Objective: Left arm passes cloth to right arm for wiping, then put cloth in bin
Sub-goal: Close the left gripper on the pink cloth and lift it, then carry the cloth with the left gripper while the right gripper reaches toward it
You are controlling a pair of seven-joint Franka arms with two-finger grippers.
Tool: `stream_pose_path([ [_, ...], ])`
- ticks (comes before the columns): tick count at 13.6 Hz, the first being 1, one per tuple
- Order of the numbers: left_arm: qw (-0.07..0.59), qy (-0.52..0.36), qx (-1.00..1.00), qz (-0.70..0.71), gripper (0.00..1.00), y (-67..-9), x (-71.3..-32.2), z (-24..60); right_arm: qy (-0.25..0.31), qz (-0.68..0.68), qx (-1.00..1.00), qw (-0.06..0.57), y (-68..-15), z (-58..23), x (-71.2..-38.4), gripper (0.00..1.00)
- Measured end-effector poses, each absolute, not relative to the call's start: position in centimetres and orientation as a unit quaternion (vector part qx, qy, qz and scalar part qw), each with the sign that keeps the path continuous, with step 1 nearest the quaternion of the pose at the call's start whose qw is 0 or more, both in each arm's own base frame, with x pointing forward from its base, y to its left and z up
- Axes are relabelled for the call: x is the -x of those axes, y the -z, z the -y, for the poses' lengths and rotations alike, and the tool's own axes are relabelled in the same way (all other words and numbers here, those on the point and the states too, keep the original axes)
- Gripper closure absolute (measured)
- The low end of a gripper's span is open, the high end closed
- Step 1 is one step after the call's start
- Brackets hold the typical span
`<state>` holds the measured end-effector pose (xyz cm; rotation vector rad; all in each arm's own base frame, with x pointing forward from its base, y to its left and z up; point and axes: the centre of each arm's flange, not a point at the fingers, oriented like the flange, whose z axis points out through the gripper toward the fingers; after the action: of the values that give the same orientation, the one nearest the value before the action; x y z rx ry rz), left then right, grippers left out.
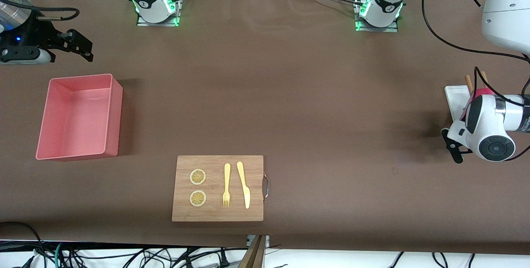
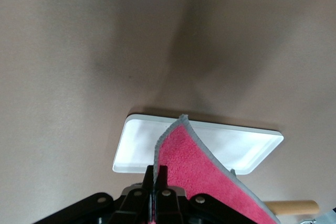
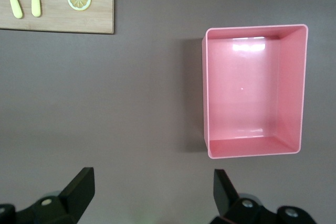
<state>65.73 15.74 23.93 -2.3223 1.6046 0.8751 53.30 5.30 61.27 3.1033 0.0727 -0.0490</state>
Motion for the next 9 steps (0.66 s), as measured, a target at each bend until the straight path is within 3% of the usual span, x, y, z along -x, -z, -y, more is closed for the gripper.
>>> stream_pose_path([
  [5, 0.127, -0.253, 0.777, -0.562, 0.98, -36.3, -66.9, -7.4, 0.034, -0.021, -0.999, 0.020, -59.3, -5.1, -54.3, 0.00],
  [9, 0.075, -0.202, 0.798, -0.562, 0.98, -44.6, -65.3, -1.6, 0.056, -0.031, -0.998, 0.010, -57.4, -5.3, -55.4, 0.00],
])
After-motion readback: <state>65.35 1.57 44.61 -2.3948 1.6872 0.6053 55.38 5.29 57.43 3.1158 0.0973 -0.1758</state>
